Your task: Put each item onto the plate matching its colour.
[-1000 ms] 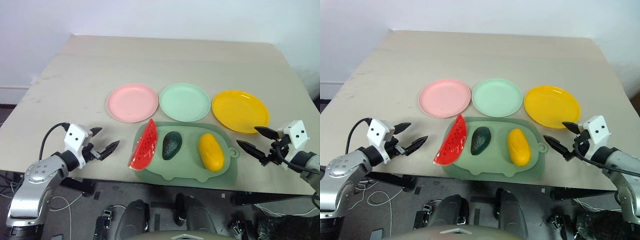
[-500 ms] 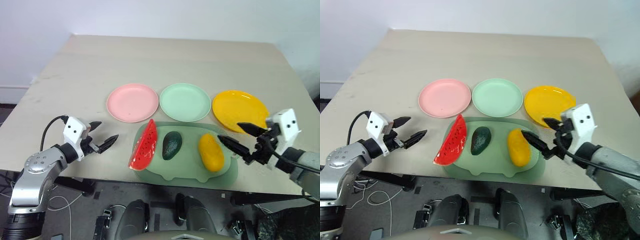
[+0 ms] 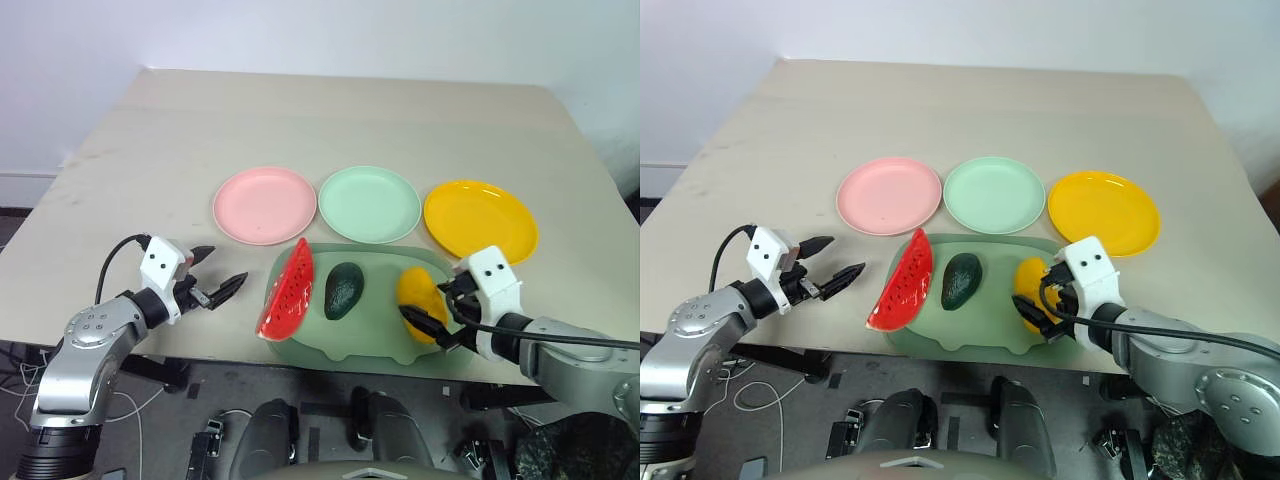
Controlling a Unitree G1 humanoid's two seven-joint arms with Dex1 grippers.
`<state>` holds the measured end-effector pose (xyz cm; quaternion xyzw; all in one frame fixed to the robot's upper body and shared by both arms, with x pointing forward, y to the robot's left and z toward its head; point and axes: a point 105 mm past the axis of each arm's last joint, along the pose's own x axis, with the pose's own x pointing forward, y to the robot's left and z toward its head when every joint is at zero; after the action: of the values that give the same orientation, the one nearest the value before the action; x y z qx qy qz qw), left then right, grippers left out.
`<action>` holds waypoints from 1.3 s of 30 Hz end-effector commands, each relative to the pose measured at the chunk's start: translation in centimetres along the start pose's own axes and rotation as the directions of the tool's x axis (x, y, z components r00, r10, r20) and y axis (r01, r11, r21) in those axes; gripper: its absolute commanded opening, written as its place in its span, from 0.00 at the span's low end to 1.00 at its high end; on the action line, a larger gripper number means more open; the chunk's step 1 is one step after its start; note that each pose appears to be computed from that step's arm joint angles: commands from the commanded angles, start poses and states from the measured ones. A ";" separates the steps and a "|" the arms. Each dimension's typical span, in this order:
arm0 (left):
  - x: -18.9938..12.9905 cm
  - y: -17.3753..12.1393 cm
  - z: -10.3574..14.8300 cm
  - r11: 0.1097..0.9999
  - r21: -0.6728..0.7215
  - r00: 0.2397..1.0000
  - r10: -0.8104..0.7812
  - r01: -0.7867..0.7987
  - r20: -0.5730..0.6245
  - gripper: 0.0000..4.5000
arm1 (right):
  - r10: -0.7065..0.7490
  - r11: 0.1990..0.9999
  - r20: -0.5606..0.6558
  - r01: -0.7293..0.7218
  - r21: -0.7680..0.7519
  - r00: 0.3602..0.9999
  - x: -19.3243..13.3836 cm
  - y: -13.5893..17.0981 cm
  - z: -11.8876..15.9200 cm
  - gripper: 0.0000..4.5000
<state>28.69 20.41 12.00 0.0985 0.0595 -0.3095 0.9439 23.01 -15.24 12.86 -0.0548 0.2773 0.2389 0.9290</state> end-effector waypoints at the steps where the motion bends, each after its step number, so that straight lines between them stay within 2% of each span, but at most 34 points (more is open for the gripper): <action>1: -0.2 -0.3 1.1 0.999 0.034 0.999 0.003 -0.004 0.034 1.00 | -0.040 0.999 -0.020 0.039 -0.032 0.999 0.5 -0.7 -0.1 1.00; 7: -0.4 -0.3 1.3 0.999 0.034 0.999 0.013 -0.015 0.040 1.00 | -0.091 0.995 -0.044 0.089 -0.044 0.995 1.5 -1.8 -0.5 1.00; 10: -0.5 -0.2 1.2 0.999 0.034 0.999 0.021 -0.022 0.039 1.00 | -0.094 0.995 -0.027 0.094 -0.031 0.995 1.6 -2.2 -0.1 0.86; 12: -0.6 -0.1 1.3 0.999 0.034 0.999 0.026 -0.028 0.039 1.00 | -0.093 0.994 -0.012 0.092 -0.050 0.996 1.6 -2.3 0.3 0.71; 14: -0.6 -0.1 1.4 0.999 0.035 0.999 0.029 -0.030 0.041 1.00 | -0.087 0.994 0.019 0.088 -0.071 0.996 1.5 -2.3 1.2 0.68; 16: -0.6 0.0 1.4 0.999 0.037 0.999 0.033 -0.034 0.042 1.00 | -0.073 0.993 0.085 0.080 -0.082 0.994 1.2 -2.6 3.0 0.68; 19: -0.4 0.2 1.7 0.998 0.041 0.998 0.045 -0.047 0.048 1.00 | -0.183 0.977 0.179 0.199 -0.078 0.967 0.6 -6.5 6.3 0.68; 21: -0.4 0.3 1.7 0.998 0.041 0.997 0.054 -0.056 0.049 1.00 | -0.237 0.964 0.195 0.256 -0.076 0.952 0.7 -8.5 7.3 0.68; 25: -0.3 0.3 1.7 0.997 0.044 0.997 0.062 -0.064 0.052 1.00 | -0.329 0.926 0.204 0.357 -0.122 0.922 2.4 -12.6 8.3 0.68; 28: -0.2 0.2 1.8 0.997 0.044 0.996 0.067 -0.069 0.060 1.00 | -0.403 0.896 0.173 0.426 -0.128 0.899 4.2 -15.5 7.8 0.68; 32: -0.7 0.4 2.0 0.995 0.046 0.994 0.090 -0.093 0.066 1.00 | -0.391 0.897 0.160 0.414 -0.156 0.907 5.2 -16.4 7.8 0.68; 36: -1.2 0.4 1.8 0.994 0.044 0.993 0.098 -0.101 0.059 1.00 | -0.385 0.889 0.162 0.412 -0.200 0.909 5.0 -16.6 7.9 1.00; 39: -1.2 0.2 1.7 0.995 0.040 0.994 0.093 -0.095 0.056 1.00 | -0.417 0.832 0.248 0.477 -0.282 0.874 3.3 -16.6 9.6 1.00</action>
<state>28.18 20.93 12.52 0.1035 0.0465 -0.2699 0.9562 37.96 -25.99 14.59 -0.2170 0.2005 0.0768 0.9523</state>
